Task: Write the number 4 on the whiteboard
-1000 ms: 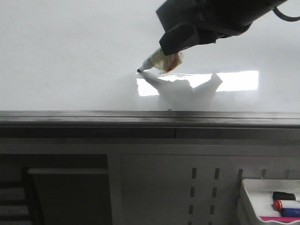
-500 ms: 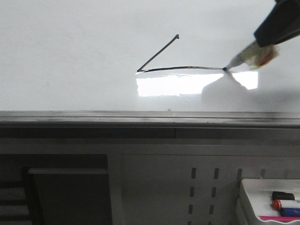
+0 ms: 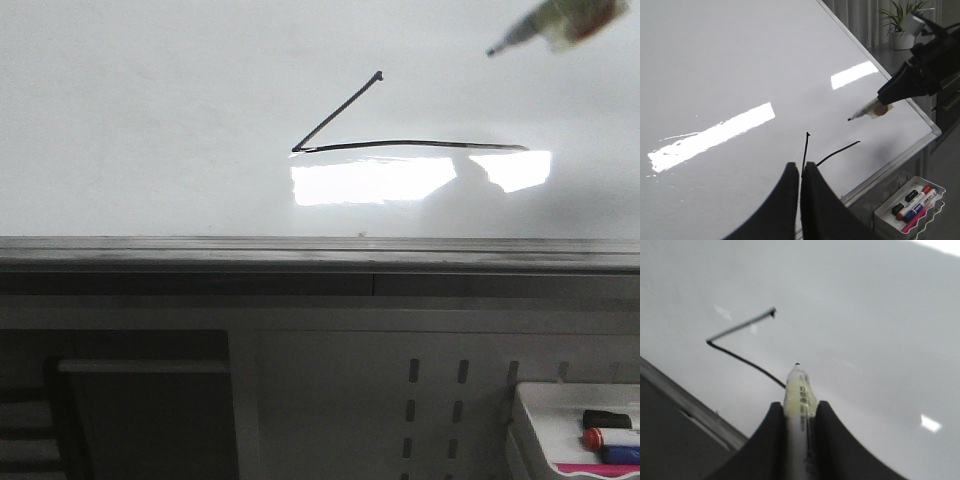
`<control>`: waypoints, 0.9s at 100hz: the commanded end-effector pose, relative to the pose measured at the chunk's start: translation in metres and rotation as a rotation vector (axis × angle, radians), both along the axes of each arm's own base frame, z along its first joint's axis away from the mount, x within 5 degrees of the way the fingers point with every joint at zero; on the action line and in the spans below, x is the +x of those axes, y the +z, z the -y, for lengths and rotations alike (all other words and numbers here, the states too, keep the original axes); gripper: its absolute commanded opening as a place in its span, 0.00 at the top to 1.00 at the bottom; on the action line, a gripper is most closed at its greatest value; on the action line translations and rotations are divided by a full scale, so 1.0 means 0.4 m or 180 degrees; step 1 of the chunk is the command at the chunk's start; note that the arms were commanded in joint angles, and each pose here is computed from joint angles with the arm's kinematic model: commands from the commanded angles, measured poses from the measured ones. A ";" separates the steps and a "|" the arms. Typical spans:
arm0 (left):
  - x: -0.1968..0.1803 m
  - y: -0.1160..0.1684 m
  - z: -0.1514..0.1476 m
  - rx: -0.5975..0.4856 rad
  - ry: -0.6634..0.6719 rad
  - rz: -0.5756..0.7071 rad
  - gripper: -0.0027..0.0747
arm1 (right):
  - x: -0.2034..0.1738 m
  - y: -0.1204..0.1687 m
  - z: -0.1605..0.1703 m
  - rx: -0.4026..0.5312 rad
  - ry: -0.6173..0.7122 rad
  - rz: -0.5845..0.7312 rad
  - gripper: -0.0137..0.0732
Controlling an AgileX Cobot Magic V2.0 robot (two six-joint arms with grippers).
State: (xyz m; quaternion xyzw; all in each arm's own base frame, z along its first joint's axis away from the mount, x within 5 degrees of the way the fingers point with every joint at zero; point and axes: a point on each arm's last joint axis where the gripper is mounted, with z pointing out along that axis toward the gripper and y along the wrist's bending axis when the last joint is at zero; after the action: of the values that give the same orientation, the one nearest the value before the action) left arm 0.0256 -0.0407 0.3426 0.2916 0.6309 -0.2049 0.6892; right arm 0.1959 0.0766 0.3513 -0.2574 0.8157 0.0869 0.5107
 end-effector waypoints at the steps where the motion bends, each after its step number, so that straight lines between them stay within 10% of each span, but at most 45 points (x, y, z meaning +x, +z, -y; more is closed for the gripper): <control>1: 0.003 0.034 -0.007 -0.0253 0.0109 0.0123 0.99 | 0.010 0.053 -0.015 0.0167 -0.0008 0.0427 0.91; 90: 0.003 0.034 -0.007 -0.0253 0.0109 0.0123 0.99 | 0.129 -0.055 -0.067 -0.0008 0.0002 -0.0033 0.91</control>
State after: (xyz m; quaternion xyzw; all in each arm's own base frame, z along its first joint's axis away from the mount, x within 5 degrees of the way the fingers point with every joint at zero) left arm 0.0260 -0.0402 0.3435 0.2880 0.6288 -0.2036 0.6929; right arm 0.2461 0.1030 0.3197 -0.2573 0.8258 0.0873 0.4942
